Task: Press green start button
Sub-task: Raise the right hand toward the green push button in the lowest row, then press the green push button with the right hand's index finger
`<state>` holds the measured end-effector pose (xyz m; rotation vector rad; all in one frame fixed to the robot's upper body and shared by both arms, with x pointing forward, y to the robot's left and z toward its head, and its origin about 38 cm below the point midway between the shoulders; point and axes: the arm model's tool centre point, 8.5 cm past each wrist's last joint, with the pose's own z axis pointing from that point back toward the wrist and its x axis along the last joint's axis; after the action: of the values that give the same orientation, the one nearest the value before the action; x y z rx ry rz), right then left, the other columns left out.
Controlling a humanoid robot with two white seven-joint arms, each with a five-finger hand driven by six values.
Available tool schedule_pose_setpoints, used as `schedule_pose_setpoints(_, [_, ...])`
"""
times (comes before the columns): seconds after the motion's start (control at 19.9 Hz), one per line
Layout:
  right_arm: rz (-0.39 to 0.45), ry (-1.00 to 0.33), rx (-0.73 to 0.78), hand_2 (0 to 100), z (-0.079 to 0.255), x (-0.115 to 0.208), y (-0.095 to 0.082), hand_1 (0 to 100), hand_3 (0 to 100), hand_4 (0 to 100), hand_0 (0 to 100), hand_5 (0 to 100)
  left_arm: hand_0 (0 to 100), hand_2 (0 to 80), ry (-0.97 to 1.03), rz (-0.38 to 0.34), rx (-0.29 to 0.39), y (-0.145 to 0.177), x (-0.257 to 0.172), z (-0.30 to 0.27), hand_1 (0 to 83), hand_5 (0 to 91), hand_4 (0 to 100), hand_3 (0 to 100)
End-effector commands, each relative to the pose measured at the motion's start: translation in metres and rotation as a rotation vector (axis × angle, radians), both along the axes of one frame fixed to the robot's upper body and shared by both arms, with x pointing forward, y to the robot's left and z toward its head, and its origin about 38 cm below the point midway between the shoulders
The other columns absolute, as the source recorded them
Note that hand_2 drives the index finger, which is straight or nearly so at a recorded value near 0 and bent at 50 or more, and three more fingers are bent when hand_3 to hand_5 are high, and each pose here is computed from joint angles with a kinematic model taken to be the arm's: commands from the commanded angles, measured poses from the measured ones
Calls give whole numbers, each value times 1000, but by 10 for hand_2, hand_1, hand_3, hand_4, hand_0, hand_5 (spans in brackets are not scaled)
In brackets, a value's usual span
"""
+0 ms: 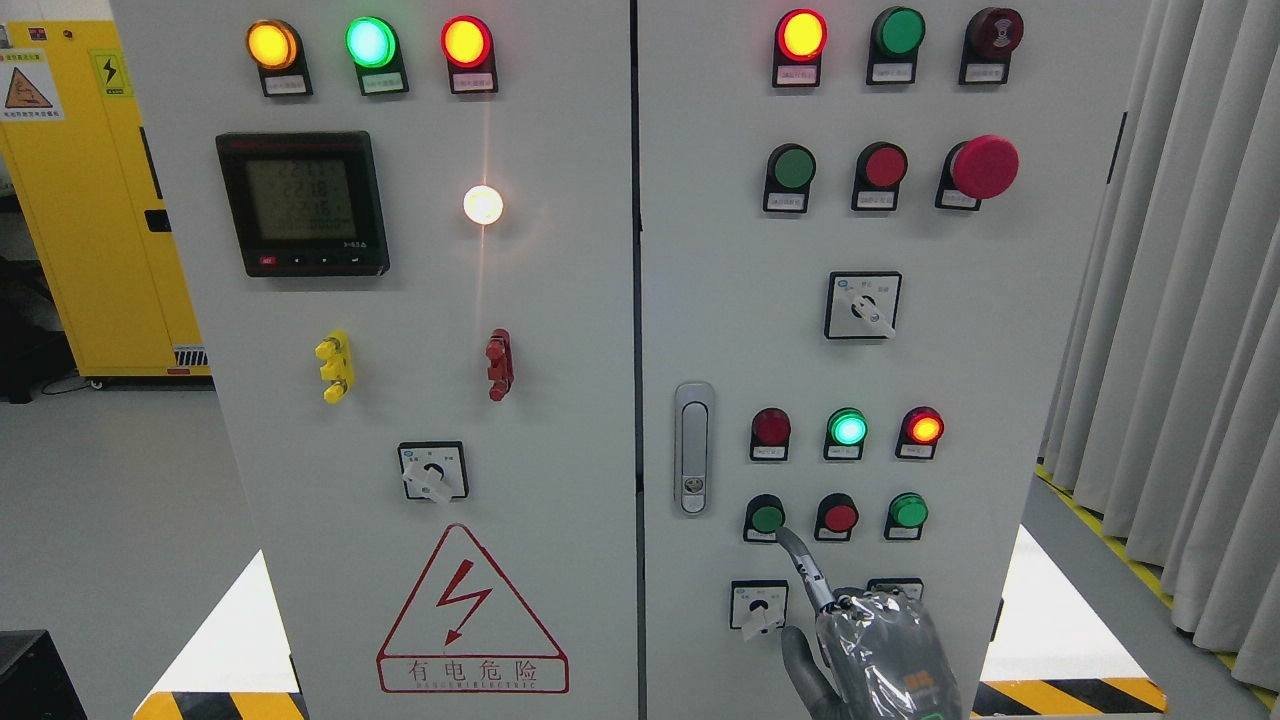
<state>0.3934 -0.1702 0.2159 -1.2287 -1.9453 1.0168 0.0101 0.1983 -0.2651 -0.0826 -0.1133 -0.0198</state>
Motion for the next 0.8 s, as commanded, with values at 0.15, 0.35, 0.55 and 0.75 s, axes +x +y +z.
schedule_pose_setpoints(0.15, [39, 33, -9, 0, -9, 10, 15, 915, 974, 961, 694, 1000, 120, 0, 0, -1, 0, 0, 0, 0, 556, 0, 0, 0])
schedule_pose_setpoints(0.35, [41, 36, -6, 0, -9, 12, 16, 912, 974, 962, 692, 1000, 120, 0, 0, 1, 0, 0, 0, 0, 556, 0, 0, 0])
schedule_pose_setpoints(0.55, [39, 30, -6, 0, -6, 14, 15, 911, 973, 964, 685, 1000, 120, 0, -1, 0, 0, 0, 1, 0, 556, 0, 0, 0])
schedule_pose_setpoints(0.75, [37, 23, -1, 0, -3, 16, 14, 910, 972, 965, 684, 1000, 120, 0, 0, 1, 1, 0, 0, 0, 556, 0, 0, 0])
